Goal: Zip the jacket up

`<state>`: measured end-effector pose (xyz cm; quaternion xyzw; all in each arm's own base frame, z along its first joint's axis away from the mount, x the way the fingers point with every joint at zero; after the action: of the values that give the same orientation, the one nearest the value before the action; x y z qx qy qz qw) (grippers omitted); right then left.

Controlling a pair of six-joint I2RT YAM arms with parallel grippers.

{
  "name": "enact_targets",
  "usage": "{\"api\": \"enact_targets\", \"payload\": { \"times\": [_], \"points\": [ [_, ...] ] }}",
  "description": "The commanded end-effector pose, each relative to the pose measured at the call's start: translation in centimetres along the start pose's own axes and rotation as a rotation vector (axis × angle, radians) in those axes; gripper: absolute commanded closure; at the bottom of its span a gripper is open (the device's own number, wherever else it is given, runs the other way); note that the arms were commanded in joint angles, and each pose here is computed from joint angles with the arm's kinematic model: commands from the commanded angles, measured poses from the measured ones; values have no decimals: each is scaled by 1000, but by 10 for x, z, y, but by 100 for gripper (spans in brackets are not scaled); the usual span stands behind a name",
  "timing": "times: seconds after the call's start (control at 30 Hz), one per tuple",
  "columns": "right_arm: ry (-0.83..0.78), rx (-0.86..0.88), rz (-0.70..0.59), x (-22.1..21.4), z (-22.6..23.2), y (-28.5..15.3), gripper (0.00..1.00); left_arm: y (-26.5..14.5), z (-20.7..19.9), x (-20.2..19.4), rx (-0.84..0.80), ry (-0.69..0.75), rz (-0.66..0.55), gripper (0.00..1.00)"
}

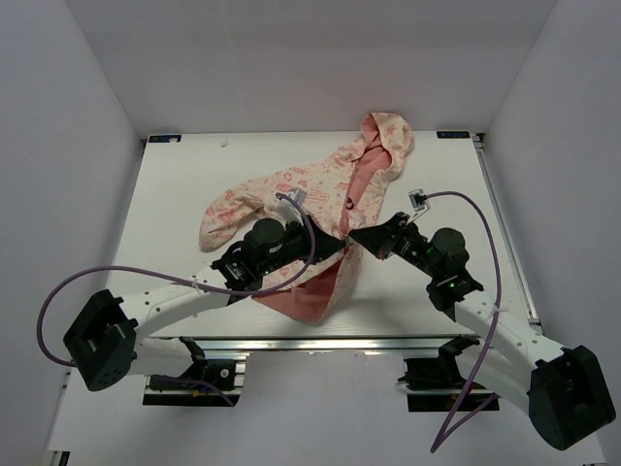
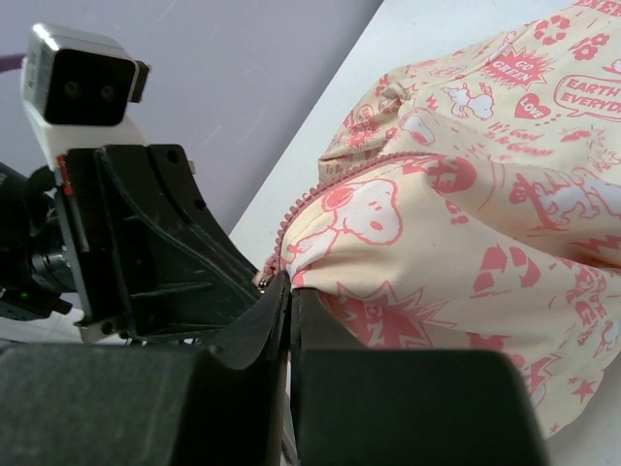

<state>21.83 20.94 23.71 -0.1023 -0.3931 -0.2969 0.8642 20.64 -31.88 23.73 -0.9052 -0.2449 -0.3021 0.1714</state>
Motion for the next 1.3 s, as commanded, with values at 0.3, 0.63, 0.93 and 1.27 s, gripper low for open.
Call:
{"api": "enact_targets", "payload": {
  "times": [0.3,0.63,0.93,1.27],
  "points": [
    [-33,1,-216,66,27,17,100,-3,8,-37,-28,8,194,100],
    [-78,-143,44,26,-2,11,96,-5,4,-29,-30,-4,152,100],
    [-189,-267,250,5,-16,-15,22,8,3,-19,14,-47,123,100],
    [-551,-443,333,9,1,-38,11,12,17,-6,169,-118,120,100]
  ]
}}
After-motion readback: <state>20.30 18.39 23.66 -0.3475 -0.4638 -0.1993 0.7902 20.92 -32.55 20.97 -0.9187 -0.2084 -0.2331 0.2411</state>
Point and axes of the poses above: each gripper's point midway between its finger pads, its own y axis out along the fingers, its own z axis along the line the jaws close on, x = y × z, the point moved 4 cm from there along -y, back along the fingers, and after that the axes turned 2 degrees about -y, right-handed, at the moved point
